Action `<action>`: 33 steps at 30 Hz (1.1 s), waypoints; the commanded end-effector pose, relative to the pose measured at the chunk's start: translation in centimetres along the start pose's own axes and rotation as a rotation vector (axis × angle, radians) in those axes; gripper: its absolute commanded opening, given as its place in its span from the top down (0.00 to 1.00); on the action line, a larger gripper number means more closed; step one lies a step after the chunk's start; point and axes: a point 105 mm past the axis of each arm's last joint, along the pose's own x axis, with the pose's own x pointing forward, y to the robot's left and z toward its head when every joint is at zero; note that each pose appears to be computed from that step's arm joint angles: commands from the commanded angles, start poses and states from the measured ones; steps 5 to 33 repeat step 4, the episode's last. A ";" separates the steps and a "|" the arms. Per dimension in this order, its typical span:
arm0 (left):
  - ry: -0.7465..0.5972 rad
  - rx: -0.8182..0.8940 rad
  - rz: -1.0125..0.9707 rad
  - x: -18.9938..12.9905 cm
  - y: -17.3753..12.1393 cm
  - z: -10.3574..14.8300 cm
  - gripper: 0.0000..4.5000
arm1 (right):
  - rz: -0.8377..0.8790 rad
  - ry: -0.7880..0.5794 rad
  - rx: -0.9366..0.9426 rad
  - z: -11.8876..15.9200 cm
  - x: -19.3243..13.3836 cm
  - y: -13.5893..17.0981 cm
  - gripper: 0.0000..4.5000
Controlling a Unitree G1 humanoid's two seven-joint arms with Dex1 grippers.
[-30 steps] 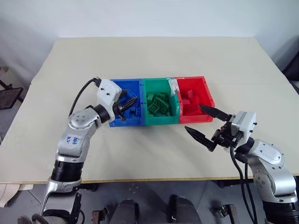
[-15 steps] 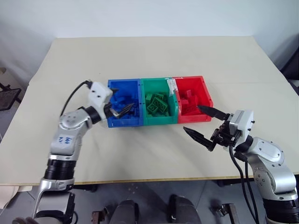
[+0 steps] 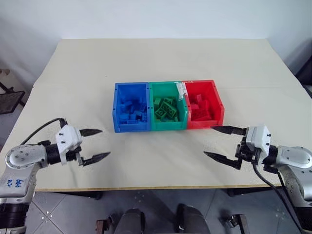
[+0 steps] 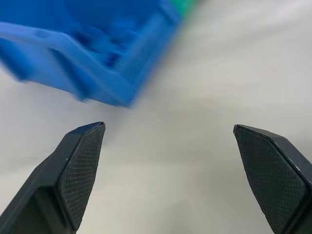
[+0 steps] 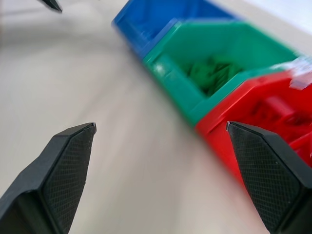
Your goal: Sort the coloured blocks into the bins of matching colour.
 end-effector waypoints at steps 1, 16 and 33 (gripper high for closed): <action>-0.062 0.027 0.038 -0.5 0.7 1.4 0.00 | -0.006 -0.016 -0.034 0.8 -0.9 -0.6 0.00; -0.056 0.021 0.089 0.4 1.0 1.4 0.00 | -0.034 -0.039 -0.023 0.9 -0.5 -0.9 0.00; -0.056 0.021 0.089 0.4 1.0 1.4 0.00 | -0.034 -0.039 -0.023 0.9 -0.5 -0.9 0.00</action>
